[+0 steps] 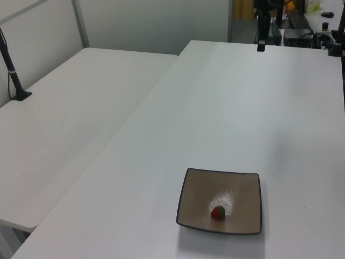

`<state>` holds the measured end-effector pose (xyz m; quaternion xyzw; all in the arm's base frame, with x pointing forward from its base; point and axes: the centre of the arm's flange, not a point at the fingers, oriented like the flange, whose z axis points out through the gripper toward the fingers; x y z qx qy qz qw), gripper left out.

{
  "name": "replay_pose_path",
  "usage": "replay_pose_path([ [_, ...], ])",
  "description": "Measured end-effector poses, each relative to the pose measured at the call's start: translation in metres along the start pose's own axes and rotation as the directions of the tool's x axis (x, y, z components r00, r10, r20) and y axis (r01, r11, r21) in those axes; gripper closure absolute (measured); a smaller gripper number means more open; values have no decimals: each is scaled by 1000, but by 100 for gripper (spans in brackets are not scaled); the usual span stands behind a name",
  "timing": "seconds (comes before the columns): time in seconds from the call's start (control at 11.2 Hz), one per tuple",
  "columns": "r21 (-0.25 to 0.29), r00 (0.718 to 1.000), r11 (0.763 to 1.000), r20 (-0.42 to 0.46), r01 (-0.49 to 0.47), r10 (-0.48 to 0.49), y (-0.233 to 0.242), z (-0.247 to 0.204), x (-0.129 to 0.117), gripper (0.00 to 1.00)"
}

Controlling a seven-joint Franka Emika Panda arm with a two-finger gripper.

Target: Strawberries on a ceramic plate

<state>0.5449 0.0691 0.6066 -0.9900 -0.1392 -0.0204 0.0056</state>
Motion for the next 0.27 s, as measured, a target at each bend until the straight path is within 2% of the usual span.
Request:
replay_pose_path([
  [0.27,0,1000,1000,-2,-3,3,2,0,0,0],
])
